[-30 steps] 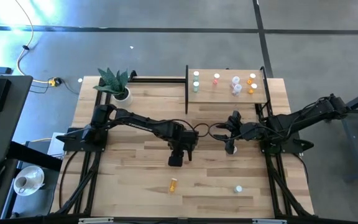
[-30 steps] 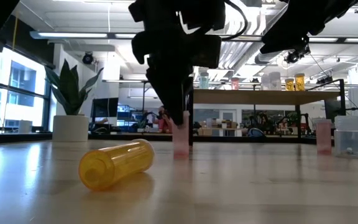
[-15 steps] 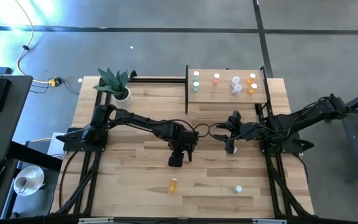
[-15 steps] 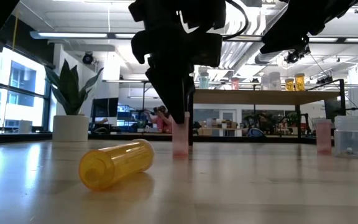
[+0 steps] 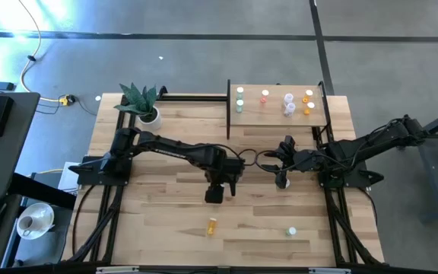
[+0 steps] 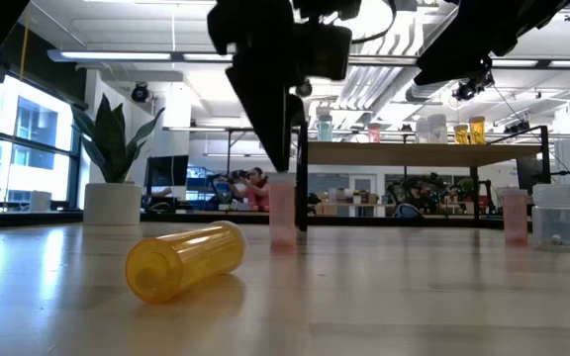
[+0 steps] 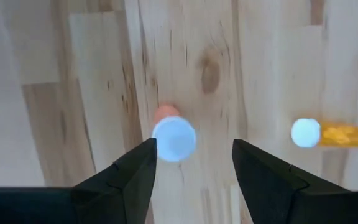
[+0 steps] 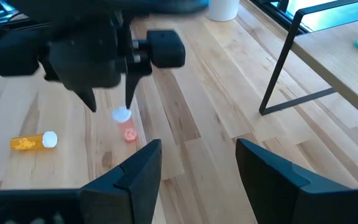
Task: Pick and place medicine bottles onto shelf by color
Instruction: Put the bottom pink pill bottle on the shelf aligned with the other pink pill bottle
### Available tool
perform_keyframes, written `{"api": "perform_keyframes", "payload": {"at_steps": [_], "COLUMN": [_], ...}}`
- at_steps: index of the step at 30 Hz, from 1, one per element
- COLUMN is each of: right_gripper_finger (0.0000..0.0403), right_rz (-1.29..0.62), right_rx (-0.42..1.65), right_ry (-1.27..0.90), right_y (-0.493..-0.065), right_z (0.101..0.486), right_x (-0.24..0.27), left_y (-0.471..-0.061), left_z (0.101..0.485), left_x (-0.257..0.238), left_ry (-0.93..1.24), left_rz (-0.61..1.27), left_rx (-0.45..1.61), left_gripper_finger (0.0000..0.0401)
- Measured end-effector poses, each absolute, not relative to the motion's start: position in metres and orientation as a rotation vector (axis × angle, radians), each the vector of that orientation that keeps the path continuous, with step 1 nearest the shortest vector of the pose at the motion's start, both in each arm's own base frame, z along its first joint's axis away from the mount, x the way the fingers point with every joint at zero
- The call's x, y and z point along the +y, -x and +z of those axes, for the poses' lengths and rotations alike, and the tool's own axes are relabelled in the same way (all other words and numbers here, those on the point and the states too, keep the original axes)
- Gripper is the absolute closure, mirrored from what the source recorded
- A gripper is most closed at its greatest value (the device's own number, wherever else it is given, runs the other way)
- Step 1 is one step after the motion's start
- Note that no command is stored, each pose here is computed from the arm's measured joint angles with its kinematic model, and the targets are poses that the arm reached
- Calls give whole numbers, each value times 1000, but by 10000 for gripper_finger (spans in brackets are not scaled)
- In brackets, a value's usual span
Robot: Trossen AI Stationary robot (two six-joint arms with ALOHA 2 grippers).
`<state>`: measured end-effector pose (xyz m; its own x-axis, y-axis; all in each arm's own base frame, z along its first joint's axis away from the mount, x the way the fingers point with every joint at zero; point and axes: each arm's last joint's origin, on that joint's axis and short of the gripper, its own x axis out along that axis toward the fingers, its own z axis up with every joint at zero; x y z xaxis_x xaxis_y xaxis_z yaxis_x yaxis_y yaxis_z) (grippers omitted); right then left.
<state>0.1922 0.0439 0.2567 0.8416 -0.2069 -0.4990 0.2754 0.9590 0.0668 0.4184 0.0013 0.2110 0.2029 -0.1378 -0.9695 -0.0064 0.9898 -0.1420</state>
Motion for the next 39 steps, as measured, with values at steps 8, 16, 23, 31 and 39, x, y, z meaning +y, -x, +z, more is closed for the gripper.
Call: {"api": "perform_keyframes", "payload": {"at_steps": [8,16,23,31,39], "right_gripper_finger": [205,205,205,205,205], "right_rz": [-250,-201,-66,-22,-32], "right_rx": [468,426,375,366,344], "right_ry": [-152,-104,-32,-48,-32], "right_y": [-195,-217,-239,-252,-271], "right_z": [260,254,247,238,221], "right_x": [45,52,61,66,69], "left_y": [-403,-361,-316,-270,-251], "left_z": [259,313,304,264,239], "left_x": [2,-2,-9,-8,-5], "left_ry": [70,9,9,54,70], "left_rz": [-55,94,171,215,218], "left_rx": [1379,1268,1178,1022,839], "left_gripper_finger": [209,224,229,229,229]}}
